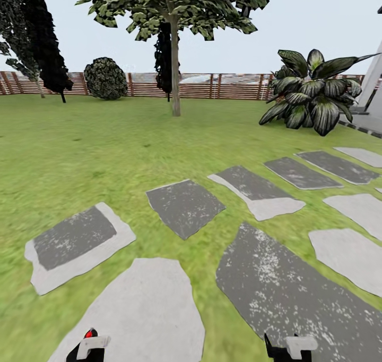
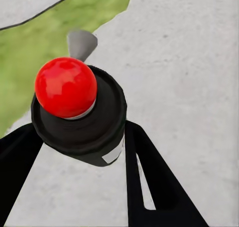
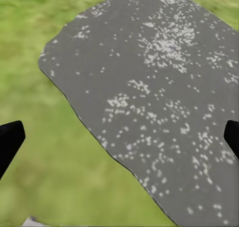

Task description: In the garden, pick up the pesticide atomizer on the floor and spray pesticide onto both trees until each tree trunk is fully covered.

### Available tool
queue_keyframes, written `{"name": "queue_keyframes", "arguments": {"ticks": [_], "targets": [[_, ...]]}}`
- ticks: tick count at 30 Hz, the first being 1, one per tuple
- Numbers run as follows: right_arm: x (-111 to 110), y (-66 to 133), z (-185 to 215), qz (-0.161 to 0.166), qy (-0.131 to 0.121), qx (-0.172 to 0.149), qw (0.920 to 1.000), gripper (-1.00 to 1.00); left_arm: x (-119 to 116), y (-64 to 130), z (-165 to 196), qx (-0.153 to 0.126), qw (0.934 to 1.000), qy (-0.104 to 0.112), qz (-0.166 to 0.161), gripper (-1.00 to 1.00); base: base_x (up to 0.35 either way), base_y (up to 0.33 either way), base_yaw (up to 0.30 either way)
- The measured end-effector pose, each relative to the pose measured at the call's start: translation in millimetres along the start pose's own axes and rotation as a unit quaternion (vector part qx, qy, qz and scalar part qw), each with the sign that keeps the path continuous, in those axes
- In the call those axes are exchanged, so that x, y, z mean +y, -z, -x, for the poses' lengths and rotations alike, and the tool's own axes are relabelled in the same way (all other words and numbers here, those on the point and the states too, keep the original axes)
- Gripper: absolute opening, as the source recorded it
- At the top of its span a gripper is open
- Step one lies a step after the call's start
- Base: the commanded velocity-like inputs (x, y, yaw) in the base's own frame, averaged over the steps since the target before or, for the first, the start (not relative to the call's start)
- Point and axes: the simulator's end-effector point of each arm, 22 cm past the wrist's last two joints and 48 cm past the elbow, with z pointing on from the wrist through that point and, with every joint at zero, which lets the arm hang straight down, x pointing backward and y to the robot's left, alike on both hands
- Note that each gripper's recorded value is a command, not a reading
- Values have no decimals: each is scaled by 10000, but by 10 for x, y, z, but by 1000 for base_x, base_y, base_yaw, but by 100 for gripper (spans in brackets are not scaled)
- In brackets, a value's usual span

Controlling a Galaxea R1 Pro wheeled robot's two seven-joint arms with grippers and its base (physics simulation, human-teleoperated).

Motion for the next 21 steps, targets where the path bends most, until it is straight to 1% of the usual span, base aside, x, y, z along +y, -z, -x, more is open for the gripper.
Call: {"name": "queue_keyframes", "arguments": {"ticks": [21], "targets": [[3, 0, -1, 7, 0, 1, 10000, 100, 11, -1, -2, 6, 10000, -5, 6, -100, 335, -75, 0]]}}
